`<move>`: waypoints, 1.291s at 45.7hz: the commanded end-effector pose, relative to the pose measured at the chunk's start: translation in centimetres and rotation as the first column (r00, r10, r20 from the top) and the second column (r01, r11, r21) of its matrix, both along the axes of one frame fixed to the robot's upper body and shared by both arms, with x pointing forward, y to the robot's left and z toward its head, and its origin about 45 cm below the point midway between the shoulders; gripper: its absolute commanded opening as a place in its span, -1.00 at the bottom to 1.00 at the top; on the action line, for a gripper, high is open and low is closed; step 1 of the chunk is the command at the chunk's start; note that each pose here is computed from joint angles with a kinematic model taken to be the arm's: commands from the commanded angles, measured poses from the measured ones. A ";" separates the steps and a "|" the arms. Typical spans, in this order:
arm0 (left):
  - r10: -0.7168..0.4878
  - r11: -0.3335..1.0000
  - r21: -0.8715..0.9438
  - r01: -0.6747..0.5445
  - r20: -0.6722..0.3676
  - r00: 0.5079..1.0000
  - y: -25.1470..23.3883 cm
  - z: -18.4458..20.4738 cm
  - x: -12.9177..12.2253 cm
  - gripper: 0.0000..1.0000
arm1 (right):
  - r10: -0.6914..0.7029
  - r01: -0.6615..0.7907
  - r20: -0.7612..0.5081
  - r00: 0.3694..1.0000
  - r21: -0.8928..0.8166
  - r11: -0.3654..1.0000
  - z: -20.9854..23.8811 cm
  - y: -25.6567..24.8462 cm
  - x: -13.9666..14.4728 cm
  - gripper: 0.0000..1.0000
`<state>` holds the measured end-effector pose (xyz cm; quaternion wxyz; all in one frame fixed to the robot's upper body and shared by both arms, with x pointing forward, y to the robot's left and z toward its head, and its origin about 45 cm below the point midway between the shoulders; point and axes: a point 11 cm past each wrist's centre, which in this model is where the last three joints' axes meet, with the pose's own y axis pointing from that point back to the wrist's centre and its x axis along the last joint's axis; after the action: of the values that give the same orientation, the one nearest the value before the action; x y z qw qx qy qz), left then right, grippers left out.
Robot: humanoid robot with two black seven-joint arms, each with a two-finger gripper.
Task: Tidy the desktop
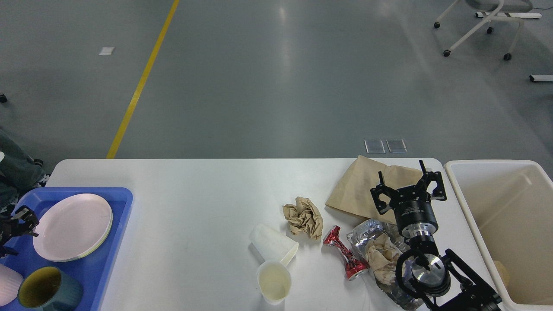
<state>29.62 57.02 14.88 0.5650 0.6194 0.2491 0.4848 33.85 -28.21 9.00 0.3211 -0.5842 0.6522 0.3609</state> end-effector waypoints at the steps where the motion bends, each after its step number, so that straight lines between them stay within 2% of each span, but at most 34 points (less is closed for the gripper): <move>1: 0.006 1.000 0.003 -0.006 0.002 1.000 0.2 0.2 -0.1 0.56 | 0.000 0.000 0.000 1.000 0.000 1.000 0.0 0.0 0.0 1.00; 11: 0.003 1.000 0.000 -0.003 0.013 1.000 0.2 0.7 0.3 0.74 | 0.000 0.000 0.000 1.000 0.000 1.000 0.0 0.0 0.0 1.00; 22: -0.033 0.999 0.014 0.032 0.091 0.995 -0.7 3.7 3.7 0.87 | 0.000 0.000 0.000 1.000 0.000 1.000 0.0 0.0 0.0 1.00; 32: -0.127 0.992 0.037 0.124 0.095 0.987 -2.9 5.8 6.8 0.92 | 0.000 0.000 0.000 1.000 0.000 1.000 0.0 0.0 0.0 1.00; 34: -0.123 0.992 -0.011 0.125 0.119 0.985 -3.7 6.1 7.2 0.92 | 0.000 0.000 0.000 1.000 0.000 1.000 0.0 0.0 0.0 1.00; 37: -0.088 0.988 -0.106 0.113 0.214 0.973 -5.1 7.2 8.6 0.92 | -0.001 0.001 -0.002 1.000 -0.001 1.000 0.0 0.0 0.0 1.00; 41: -0.001 0.966 -0.243 0.090 0.347 0.938 -6.3 8.8 10.2 0.92 | 0.001 -0.001 0.000 1.000 -0.001 1.000 0.0 0.0 0.0 1.00; 42: 0.057 0.943 -0.321 0.085 0.409 0.911 -6.8 9.6 10.8 0.92 | 0.000 0.000 0.000 1.000 0.000 1.000 0.0 0.0 0.0 1.00; 46: 0.148 0.887 -0.450 0.102 0.487 0.861 -8.3 10.5 12.1 0.92 | 0.000 0.000 0.000 1.000 0.000 1.000 0.0 0.0 0.0 1.00; 51: 0.280 0.799 -0.588 0.122 0.544 0.791 -9.6 10.8 13.0 0.92 | 0.000 0.000 0.000 1.000 0.000 1.000 0.0 0.0 0.0 1.00; 56: 0.420 0.687 -0.712 0.146 0.552 0.721 -10.9 10.4 13.5 0.92 | 0.000 0.000 0.000 1.000 0.000 1.000 0.0 0.0 0.0 1.00; 59: 0.511 0.604 -0.775 0.185 0.555 0.656 -11.8 10.9 14.1 0.92 | 0.000 0.000 0.001 1.000 -0.001 1.000 0.0 -0.1 0.0 1.00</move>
<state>42.89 46.56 25.32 0.7646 0.1482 0.2342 0.5818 33.83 -28.23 8.96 0.3206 -0.5840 0.6526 0.3609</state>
